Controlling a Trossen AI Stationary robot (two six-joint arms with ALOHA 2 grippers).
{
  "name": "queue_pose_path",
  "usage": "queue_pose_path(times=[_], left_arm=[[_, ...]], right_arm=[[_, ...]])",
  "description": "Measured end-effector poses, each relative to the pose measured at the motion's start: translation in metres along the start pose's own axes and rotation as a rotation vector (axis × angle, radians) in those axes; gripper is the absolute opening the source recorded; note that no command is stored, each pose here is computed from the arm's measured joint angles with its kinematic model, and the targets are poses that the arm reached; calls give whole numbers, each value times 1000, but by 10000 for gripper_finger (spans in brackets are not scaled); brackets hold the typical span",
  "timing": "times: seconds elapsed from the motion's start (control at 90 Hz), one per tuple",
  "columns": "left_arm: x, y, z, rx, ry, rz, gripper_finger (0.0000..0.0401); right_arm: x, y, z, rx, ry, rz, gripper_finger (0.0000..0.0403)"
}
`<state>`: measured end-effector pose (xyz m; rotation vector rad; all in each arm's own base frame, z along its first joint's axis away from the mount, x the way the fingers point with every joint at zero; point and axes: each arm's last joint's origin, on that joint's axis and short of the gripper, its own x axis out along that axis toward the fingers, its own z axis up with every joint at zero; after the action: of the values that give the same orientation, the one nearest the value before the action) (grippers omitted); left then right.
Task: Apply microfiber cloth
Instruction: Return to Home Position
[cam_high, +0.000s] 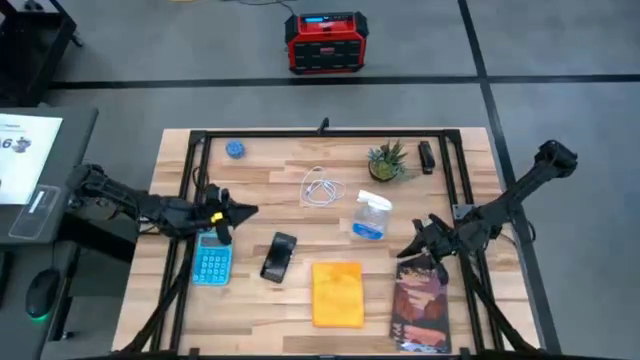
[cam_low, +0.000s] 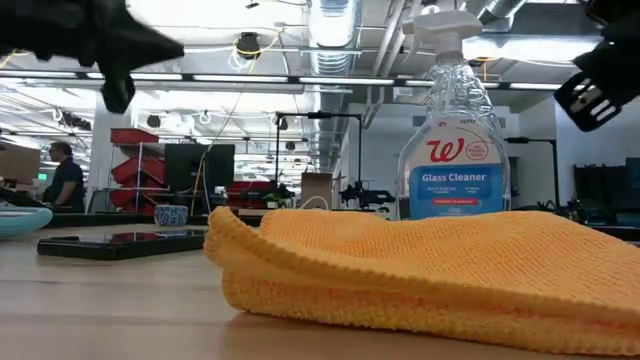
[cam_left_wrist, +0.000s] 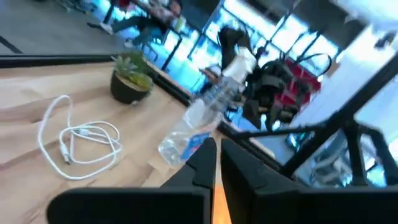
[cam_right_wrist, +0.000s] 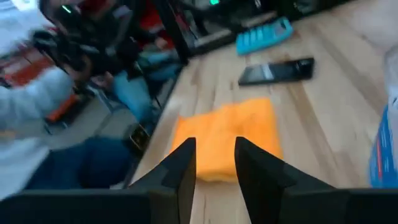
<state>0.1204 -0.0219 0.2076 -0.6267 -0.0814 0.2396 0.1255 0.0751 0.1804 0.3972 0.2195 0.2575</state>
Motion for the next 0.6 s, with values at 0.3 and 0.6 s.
queue_pose_path(times=[0.3, 0.6], left_arm=[[0, 21, 2, 67, -80, -84, 0], [-13, 31, -2, 161, -39, -56, 0]], right_arm=[[0, -27, 7, -14, -93, 34, 97], [-4, -28, 15, -99, -175, 11, 83]])
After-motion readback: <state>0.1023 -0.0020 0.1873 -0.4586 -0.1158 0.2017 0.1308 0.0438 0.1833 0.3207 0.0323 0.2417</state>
